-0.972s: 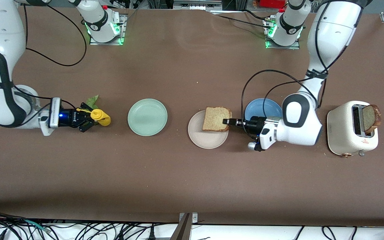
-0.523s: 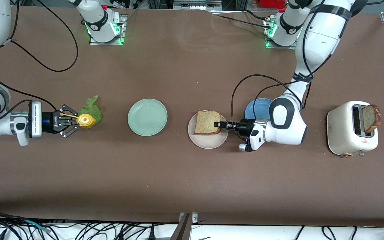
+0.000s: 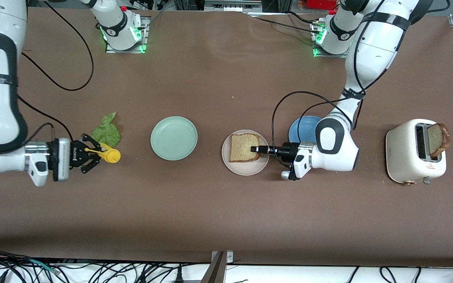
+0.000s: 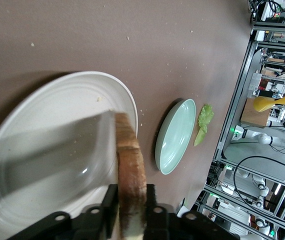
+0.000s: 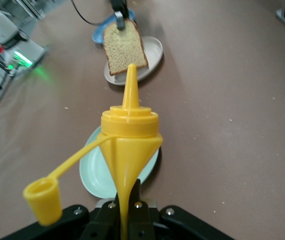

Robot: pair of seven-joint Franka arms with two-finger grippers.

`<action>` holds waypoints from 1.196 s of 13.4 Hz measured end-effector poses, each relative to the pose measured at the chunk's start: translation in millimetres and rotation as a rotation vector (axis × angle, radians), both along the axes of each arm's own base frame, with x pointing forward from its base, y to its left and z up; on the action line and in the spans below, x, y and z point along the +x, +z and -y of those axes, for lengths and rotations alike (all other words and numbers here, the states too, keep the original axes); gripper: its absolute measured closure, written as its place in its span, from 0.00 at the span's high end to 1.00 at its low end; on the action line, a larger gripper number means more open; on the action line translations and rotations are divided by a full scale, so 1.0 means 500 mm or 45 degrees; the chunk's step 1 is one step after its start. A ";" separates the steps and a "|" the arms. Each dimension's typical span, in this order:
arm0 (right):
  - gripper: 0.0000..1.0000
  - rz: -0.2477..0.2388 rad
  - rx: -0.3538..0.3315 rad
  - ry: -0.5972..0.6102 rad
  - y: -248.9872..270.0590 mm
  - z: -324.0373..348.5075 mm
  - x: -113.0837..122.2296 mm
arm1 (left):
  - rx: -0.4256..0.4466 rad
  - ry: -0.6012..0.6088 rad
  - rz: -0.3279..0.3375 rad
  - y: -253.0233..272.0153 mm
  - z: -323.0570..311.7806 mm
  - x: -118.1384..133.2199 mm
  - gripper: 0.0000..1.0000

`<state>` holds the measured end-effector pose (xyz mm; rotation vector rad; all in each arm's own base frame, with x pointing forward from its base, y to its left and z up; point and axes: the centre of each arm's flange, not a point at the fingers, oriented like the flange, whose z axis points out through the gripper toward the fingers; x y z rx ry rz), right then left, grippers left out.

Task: Make sandwich in beige plate with both arms
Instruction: 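Lift the mustard bottle with the right gripper while the left gripper withdraws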

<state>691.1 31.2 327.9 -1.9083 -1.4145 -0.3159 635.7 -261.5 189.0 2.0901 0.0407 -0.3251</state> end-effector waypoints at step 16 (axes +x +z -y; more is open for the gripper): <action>0.03 -0.085 -0.437 -0.042 0.040 -0.357 -0.019 | 0.179 0.018 0.106 0.022 -0.128 0.058 0.99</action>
